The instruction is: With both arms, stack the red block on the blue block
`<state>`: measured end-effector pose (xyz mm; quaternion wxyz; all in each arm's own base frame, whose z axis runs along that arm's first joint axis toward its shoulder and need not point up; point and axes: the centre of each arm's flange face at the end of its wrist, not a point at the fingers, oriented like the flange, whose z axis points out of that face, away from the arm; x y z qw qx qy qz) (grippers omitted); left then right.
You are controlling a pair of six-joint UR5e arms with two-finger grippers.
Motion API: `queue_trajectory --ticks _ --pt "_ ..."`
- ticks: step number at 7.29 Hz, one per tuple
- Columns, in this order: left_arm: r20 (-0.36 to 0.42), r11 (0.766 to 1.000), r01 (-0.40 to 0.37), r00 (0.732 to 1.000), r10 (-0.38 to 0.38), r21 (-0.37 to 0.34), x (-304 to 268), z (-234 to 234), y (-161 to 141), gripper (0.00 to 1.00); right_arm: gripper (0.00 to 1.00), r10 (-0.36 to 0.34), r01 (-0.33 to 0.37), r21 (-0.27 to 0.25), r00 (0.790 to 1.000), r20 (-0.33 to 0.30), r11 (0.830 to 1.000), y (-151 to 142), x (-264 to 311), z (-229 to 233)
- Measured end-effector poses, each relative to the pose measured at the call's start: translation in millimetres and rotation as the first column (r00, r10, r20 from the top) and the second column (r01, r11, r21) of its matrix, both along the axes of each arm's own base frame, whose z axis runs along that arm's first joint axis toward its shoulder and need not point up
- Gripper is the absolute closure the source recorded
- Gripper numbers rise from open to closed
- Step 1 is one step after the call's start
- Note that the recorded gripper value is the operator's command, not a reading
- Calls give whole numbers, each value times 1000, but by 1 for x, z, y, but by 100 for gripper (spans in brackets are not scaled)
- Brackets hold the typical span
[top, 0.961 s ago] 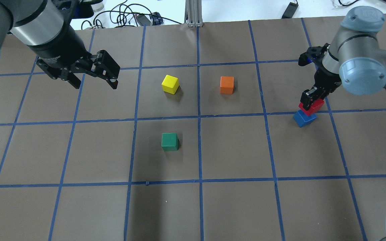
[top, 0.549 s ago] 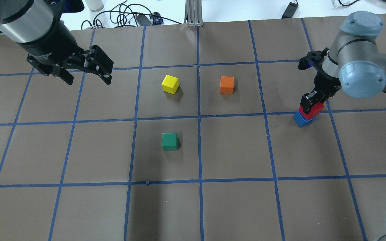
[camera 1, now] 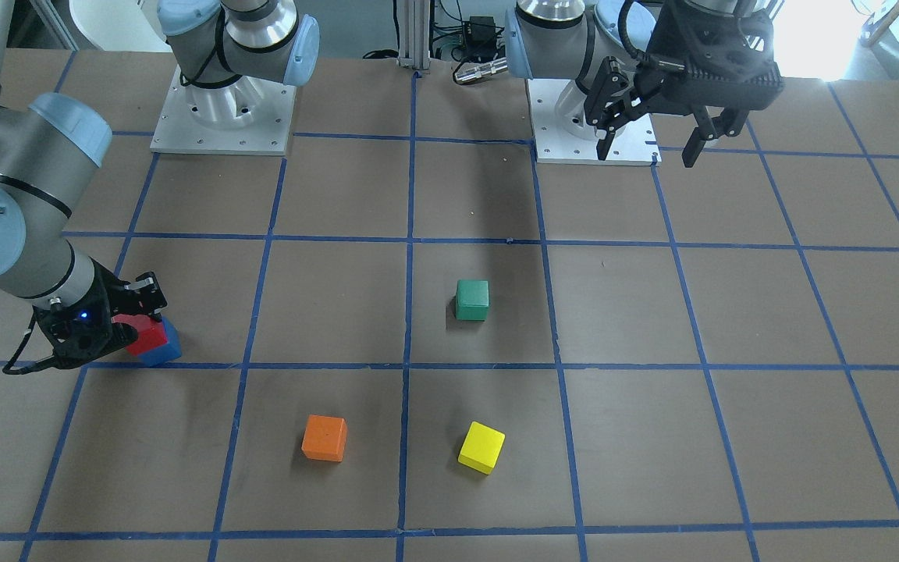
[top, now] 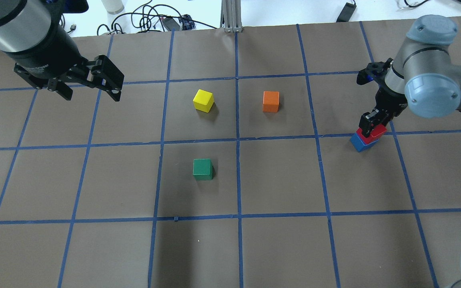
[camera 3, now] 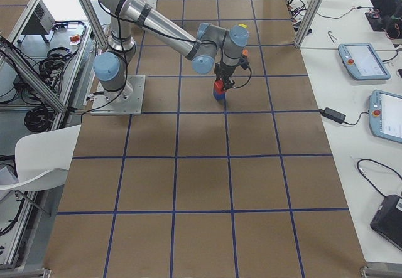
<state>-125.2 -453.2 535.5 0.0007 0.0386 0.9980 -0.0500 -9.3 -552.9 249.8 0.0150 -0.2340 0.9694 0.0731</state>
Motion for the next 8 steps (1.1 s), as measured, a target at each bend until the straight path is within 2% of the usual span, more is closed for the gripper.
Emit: queue_trajectory --ticks 2,4,6,8 --pt "2 1000 4 1000 -4 -24 0 -5 4 0 0 -32 32 -2 999 -6 1000 -1 0 2" --pt "4 999 0 1000 0 -44 0 0 15 0 0 -124 123 -20 992 -26 992 -2 0 23" --pt "4 999 1 1000 -1 -40 0 -1 21 0 0 -192 192 -7 981 -33 981 -4 4 78" --pt "3 1000 2 1000 -2 -27 0 -10 25 0 0 -255 255 7 966 -40 967 -10 34 152"
